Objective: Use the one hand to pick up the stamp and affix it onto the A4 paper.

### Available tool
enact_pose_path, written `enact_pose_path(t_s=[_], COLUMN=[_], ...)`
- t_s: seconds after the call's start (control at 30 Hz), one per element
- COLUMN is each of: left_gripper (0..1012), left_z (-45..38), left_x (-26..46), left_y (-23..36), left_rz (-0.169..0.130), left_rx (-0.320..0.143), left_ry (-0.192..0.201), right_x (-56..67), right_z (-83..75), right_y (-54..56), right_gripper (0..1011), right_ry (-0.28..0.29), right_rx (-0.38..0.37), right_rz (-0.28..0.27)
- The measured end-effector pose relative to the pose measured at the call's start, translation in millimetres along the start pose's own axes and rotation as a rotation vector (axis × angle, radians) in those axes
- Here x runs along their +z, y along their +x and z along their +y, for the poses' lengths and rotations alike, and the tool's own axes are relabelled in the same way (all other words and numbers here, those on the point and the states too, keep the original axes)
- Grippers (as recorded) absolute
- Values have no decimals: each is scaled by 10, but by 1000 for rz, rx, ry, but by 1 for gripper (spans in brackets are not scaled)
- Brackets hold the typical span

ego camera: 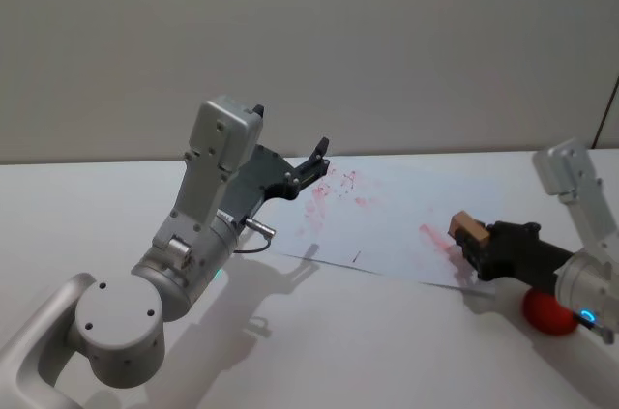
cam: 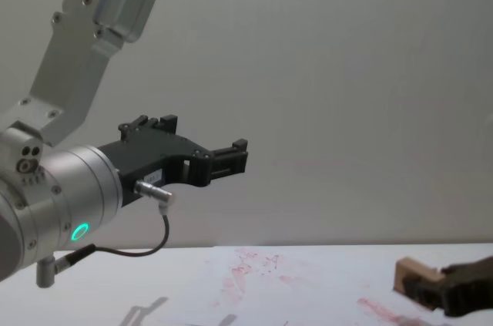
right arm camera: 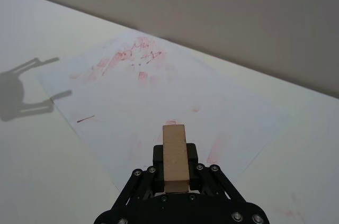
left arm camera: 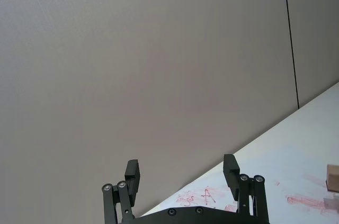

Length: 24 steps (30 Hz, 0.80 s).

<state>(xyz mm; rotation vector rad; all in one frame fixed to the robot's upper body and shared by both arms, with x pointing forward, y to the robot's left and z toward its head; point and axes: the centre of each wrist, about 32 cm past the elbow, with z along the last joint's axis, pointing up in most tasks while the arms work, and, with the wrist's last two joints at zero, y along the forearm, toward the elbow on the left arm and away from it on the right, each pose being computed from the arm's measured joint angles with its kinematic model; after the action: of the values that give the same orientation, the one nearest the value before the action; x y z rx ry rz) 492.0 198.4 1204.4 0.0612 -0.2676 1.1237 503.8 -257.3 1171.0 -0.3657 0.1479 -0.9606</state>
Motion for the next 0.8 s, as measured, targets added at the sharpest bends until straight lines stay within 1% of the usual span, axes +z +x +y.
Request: enact_pose_path(t_s=[0.03, 0.23, 0.27, 0.33, 0.6, 0.8], left_gripper=[1001, 1001, 1001, 1001, 1001, 1001], left_z=[0, 0, 0, 0, 0, 0], left_x=[0, 0, 0, 0, 0, 0], left_y=[0, 0, 0, 0, 0, 0], left_rz=[0, 0, 0, 0, 0, 0], left_rx=[0, 0, 0, 0, 0, 0], left_ry=[0, 0, 0, 0, 0, 0], right_x=[-2, -30, -30, -43, -41, -50], right_z=[40, 166, 166, 216, 296, 333], right_y=[-8, -43, -43, -63, -91, -117], right_gripper=[220, 220, 220, 220, 220, 220], right_ry=[-17, -86, -86, -111, -151, -163], right_rx=[8, 29, 29, 34, 37, 35], right_rz=[6, 32, 32, 42, 51, 56])
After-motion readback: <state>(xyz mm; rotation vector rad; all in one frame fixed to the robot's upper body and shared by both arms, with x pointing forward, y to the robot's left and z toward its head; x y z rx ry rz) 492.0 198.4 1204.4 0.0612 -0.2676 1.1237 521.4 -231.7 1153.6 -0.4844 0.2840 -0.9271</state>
